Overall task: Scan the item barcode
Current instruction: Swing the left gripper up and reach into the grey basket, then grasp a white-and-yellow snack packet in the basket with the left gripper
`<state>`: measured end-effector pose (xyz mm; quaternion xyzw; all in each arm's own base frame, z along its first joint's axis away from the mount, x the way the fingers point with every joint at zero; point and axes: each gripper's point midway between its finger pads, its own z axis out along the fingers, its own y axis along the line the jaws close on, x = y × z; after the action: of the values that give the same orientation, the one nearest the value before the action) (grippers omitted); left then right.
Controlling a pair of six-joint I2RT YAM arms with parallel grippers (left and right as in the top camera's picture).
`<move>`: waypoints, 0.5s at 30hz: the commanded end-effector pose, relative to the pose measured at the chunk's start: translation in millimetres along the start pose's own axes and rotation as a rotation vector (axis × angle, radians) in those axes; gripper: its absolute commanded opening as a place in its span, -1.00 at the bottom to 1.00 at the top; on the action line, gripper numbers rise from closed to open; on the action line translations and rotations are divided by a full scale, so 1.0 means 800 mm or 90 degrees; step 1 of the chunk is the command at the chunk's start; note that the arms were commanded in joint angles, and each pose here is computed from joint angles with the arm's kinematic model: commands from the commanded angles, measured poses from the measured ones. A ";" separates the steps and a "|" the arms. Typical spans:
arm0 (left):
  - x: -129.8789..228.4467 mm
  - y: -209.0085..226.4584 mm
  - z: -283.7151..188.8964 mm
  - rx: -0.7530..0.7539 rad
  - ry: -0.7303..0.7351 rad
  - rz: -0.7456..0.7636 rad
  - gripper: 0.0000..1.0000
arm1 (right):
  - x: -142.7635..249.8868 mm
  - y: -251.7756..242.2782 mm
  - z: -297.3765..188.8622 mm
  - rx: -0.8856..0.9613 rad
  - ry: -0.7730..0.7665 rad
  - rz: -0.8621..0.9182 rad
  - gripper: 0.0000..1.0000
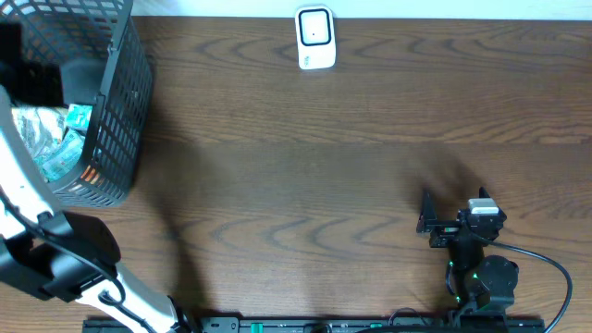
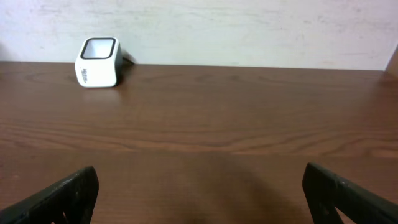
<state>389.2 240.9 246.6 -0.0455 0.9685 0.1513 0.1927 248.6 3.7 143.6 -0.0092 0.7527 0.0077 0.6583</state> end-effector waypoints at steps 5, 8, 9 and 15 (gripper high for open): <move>0.033 0.000 0.045 0.002 0.063 0.050 0.95 | 0.001 -0.001 0.000 0.003 0.001 0.007 0.99; 0.018 0.004 0.050 0.013 0.019 0.034 0.95 | 0.001 -0.001 0.000 0.003 0.001 0.007 0.98; 0.016 0.006 0.051 0.013 0.012 0.031 0.95 | 0.001 -0.001 0.000 0.003 0.001 0.007 0.99; 0.021 0.033 0.063 -0.011 0.000 0.006 0.95 | 0.001 -0.001 0.000 0.003 0.001 0.007 0.99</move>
<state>395.8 272.5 210.1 -0.0383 0.9661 0.1661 0.1940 248.6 3.7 143.6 -0.0092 0.7527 0.0080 0.6583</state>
